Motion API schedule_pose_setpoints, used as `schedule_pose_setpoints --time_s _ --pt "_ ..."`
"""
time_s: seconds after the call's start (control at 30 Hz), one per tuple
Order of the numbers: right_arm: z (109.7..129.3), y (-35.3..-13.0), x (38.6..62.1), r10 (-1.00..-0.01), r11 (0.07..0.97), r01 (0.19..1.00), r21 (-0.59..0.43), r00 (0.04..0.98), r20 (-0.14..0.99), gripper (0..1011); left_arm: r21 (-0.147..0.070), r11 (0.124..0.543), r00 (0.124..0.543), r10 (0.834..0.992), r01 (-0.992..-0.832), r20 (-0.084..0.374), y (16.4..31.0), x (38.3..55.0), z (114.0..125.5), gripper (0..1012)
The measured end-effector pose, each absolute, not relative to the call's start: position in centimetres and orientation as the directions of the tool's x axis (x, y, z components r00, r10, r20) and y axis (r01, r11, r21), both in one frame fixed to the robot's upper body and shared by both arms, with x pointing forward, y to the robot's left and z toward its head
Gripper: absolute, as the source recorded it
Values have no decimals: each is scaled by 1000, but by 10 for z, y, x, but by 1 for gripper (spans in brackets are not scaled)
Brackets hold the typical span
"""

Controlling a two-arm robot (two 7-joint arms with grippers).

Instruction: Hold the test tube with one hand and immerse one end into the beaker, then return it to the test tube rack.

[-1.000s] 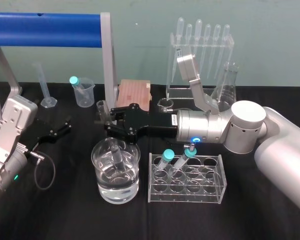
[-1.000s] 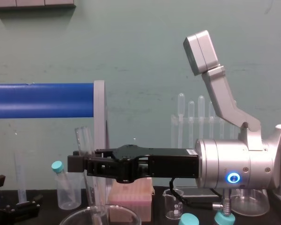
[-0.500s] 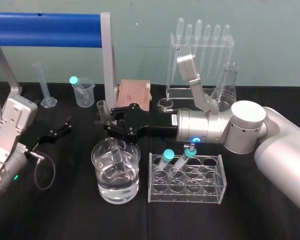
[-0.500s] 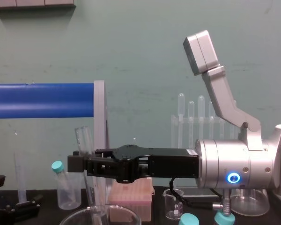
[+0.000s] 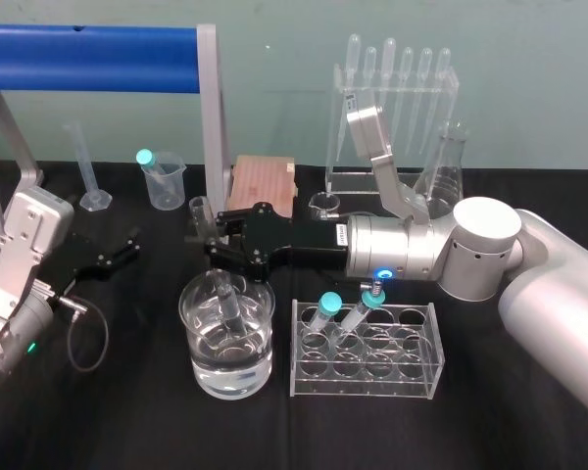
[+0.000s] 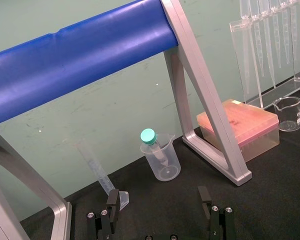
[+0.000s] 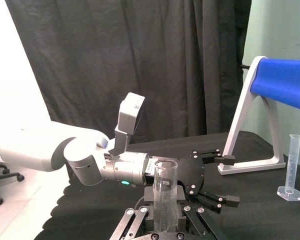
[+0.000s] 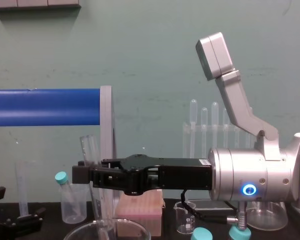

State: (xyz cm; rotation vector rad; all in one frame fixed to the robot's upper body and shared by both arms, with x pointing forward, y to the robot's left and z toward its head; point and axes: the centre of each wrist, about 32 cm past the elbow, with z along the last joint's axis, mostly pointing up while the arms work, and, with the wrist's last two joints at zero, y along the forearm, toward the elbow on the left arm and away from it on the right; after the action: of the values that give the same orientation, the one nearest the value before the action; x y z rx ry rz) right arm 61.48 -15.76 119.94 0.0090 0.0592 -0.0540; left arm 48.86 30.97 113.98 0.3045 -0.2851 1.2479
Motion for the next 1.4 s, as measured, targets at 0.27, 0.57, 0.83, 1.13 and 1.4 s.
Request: schedule_pose_setpoints --time_s 0.27,0.57,0.83,1.13,1.4 --pt "1199 -158 615 -54 998 54 7 997 -59 233 70 287 292 880 -955 374 310 489 1140 1000" --pt "1199 -158 615 -54 998 54 7 997 -59 233 70 287 292 880 -955 374 310 489 1140 1000" --pt "1201 -158 615 -51 999 51 2 997 -51 233 70 287 292 880 -955 374 310 489 1140 1000" --pt "1211 -159 615 -40 999 40 31 999 7 233 70 287 292 880 -955 374 310 489 1140 1000" --pt "1220 -164 612 -59 995 54 88 997 57 233 70 287 292 880 -955 374 310 489 1140 1000"
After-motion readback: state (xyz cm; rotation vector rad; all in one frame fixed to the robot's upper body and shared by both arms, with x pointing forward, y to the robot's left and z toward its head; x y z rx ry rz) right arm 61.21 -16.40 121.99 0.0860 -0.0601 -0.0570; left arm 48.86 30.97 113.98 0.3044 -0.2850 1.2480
